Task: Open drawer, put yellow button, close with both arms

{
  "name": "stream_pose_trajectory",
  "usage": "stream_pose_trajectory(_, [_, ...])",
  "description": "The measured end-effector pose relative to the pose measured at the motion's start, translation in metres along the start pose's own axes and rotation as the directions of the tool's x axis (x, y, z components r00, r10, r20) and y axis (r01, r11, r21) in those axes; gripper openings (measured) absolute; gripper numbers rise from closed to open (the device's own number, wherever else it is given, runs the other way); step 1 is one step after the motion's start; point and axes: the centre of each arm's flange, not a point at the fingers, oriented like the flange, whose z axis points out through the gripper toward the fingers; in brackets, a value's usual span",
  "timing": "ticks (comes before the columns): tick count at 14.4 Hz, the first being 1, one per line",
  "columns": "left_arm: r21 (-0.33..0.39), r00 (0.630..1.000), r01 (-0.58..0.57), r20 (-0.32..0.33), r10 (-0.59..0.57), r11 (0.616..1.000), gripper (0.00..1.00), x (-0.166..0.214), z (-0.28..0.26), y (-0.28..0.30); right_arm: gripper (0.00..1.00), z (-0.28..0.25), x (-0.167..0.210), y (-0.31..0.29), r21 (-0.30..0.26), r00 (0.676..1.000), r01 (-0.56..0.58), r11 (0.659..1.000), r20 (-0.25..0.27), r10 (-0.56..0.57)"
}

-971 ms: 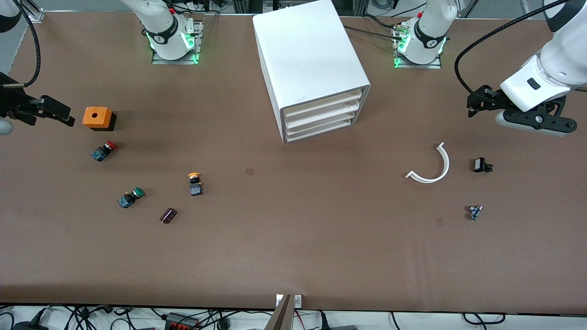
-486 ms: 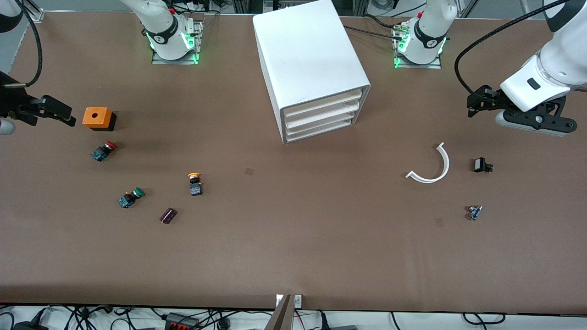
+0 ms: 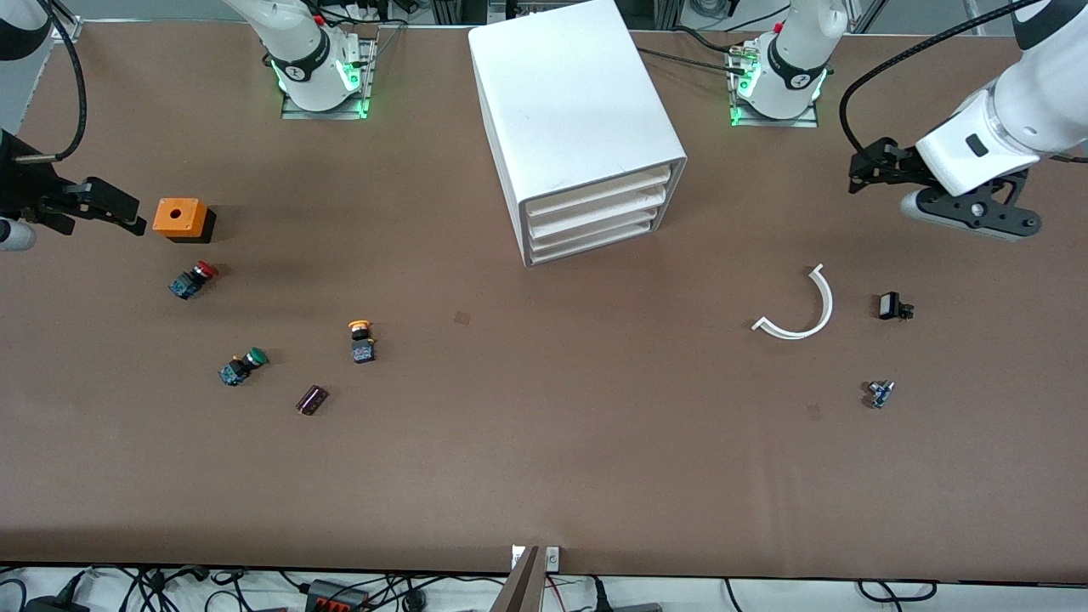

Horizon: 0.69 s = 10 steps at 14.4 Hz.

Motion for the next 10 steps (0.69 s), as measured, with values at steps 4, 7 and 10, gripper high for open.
stream_pose_trajectory(4, [-0.184,0.989,-0.036,0.132,0.061,0.982,1.00,0.017,0.042,0.032,1.00,0.011,0.005,-0.002,-0.001,1.000,0.004,1.000,0.019,-0.004])
stream_pose_trajectory(7, [-0.334,0.963,-0.050,0.234,0.134,0.941,1.00,0.048,0.099,0.068,1.00,0.036,0.017,-0.022,-0.003,0.998,0.038,0.999,0.049,-0.038])
stream_pose_trajectory(10, [-0.501,0.939,-0.040,0.277,0.204,0.865,1.00,0.067,0.137,0.103,1.00,0.072,0.033,-0.042,-0.007,0.995,0.070,0.998,0.078,-0.069])
